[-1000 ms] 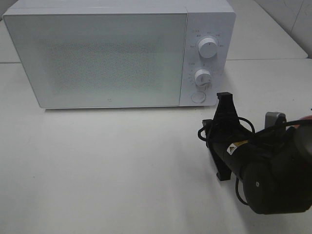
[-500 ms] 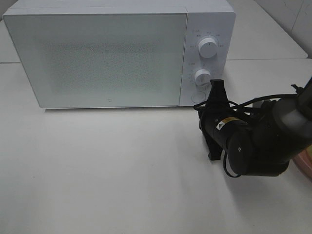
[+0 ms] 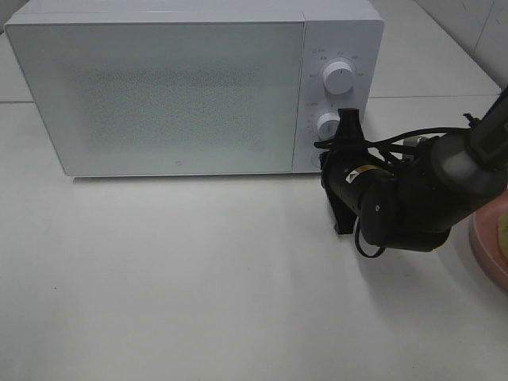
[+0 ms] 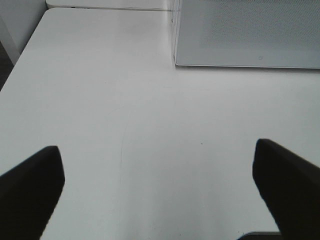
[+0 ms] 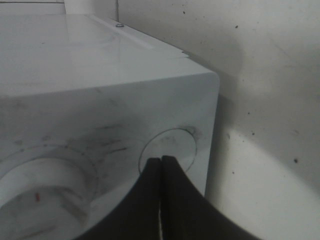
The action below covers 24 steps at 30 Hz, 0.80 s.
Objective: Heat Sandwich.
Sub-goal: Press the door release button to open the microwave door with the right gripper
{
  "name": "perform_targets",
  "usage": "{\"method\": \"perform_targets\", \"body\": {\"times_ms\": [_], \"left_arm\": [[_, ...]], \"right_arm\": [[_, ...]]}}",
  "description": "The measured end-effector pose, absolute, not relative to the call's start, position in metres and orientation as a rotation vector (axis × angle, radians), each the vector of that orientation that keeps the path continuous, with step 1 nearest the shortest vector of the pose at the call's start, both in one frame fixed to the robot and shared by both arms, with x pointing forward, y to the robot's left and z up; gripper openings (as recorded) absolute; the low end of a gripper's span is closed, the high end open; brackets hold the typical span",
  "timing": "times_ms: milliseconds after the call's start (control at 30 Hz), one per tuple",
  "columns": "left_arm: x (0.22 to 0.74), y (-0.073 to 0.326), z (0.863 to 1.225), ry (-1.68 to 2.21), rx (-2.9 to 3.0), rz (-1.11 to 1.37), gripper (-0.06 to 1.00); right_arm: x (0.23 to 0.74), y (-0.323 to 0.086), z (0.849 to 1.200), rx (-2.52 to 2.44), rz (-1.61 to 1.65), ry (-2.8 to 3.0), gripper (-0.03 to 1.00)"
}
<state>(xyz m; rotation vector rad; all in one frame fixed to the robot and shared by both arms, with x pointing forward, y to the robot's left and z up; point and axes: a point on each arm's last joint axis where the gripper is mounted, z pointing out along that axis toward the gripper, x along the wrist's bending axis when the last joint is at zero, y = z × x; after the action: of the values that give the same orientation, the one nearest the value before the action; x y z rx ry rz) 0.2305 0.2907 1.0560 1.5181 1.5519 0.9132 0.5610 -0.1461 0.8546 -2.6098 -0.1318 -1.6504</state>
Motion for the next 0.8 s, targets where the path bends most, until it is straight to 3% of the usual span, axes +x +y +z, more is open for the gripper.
{"method": "perform_targets", "body": {"times_ms": [800], "left_arm": [[0.231,0.291,1.056,1.552,1.518,0.913,0.97]], "right_arm": [[0.574,-0.145,0.845,-2.607,-1.702,-0.081,0.01]]}}
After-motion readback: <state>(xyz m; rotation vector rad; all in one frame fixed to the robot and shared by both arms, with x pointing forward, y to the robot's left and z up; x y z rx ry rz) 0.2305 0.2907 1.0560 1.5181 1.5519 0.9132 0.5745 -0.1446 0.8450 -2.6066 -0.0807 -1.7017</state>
